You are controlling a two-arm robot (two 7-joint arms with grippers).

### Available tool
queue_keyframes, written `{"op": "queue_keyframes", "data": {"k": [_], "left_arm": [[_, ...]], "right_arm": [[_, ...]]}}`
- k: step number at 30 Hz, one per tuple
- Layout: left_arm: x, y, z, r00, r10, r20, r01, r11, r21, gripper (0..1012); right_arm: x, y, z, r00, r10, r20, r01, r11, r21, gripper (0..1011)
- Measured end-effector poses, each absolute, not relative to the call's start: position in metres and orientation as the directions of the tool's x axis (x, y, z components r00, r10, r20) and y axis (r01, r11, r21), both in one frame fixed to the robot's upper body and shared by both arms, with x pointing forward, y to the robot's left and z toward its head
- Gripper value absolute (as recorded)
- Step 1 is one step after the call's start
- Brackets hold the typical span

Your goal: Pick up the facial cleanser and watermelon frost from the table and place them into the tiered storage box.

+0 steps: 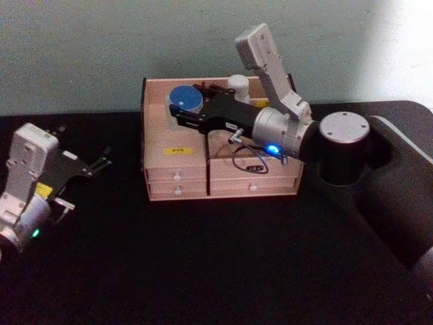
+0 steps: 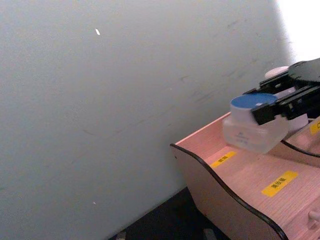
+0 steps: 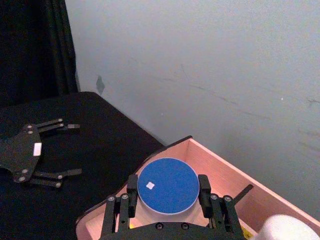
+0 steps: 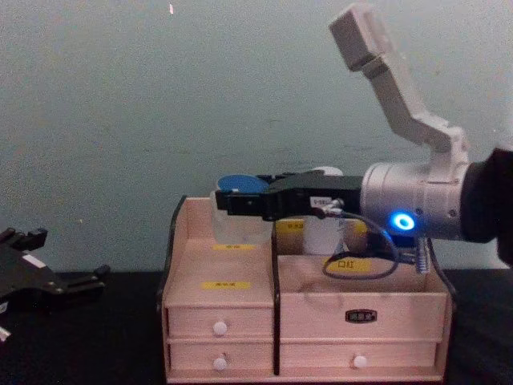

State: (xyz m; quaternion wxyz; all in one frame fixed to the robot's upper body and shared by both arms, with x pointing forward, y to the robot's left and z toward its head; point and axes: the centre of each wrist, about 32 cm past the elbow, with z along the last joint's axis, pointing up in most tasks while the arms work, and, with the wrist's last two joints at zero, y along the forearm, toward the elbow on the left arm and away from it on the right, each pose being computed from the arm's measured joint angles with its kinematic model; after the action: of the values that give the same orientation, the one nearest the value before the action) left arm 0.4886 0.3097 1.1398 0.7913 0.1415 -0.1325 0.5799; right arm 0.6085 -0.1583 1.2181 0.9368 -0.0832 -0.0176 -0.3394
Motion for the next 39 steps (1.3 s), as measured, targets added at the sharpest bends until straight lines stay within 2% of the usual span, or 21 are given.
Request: {"op": "queue_keyframes", "data": {"k": [12,39], "left_arm": [[0.489,0.310,1.140,0.292,0.880,0.374,-0.955,0.287,0.070,1001],[0.489,0.310,1.140,0.292,0.880,0.374,-0.955,0.287,0.070,1001]], "right_arm": [[0.624,-0.146,1.207,0.770,-0.634,0.067,0.634,0.749,-0.193,718],[0.628,-0.143,1.199,0.773,-0.631,0.066,0.628,0.744,-0.231,718]]}}
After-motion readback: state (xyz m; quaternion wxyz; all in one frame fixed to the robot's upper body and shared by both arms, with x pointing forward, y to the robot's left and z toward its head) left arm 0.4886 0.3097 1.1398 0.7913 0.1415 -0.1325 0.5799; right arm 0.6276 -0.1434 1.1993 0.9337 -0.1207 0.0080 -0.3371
